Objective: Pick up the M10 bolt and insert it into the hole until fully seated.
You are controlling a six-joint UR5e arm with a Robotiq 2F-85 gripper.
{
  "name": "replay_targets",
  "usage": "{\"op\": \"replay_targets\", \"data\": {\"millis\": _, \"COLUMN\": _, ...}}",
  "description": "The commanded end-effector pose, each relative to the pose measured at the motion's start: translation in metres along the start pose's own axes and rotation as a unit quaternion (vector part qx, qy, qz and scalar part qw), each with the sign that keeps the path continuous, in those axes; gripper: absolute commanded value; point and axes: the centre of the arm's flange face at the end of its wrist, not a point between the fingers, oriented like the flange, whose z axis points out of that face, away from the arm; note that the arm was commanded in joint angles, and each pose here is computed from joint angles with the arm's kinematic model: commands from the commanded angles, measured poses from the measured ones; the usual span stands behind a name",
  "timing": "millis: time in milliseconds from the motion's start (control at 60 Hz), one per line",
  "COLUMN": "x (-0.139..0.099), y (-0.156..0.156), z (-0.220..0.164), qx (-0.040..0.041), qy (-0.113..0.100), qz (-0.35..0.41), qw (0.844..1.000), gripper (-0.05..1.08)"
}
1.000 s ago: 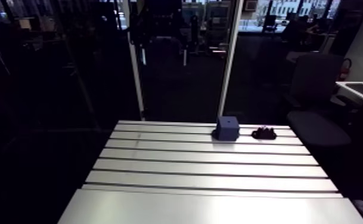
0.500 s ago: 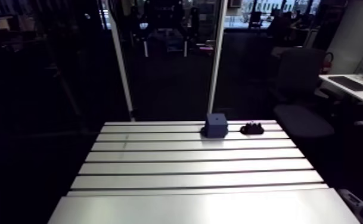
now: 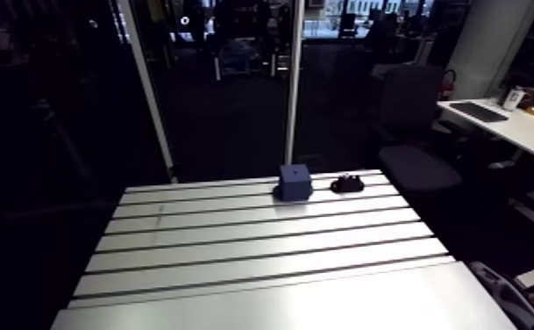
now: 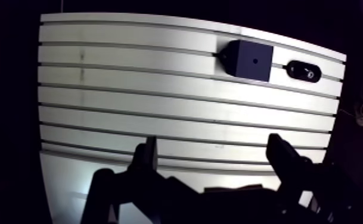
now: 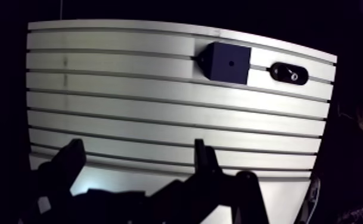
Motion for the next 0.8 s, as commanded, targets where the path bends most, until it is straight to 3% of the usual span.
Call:
{"op": "replay_targets", "data": {"millis": 17, "x": -0.001, "y": 0.017, "z": 0.006, "qx": -0.0036, "qy": 0.006, "qz": -0.010, "qw": 1.000, "gripper": 0.00}}
{"op": "replay_targets", "data": {"millis": 417, "x": -0.006, "y": 0.048, "z": 0.023, "qx": -0.0122, "qy": 0.018, "qz": 0.016, "qw": 1.000, "gripper": 0.00}}
{"op": "replay_targets", "data": {"millis": 683, "x": -0.010, "y": 0.079, "z": 0.046, "qx": -0.0215, "qy": 0.047, "qz": 0.037, "qw": 0.998, "gripper": 0.00}}
{"op": "replay_targets", "data": {"millis": 800, "x": -0.007, "y": 0.094, "z": 0.069, "qx": -0.0179, "qy": 0.034, "qz": 0.030, "qw": 0.999, "gripper": 0.00}}
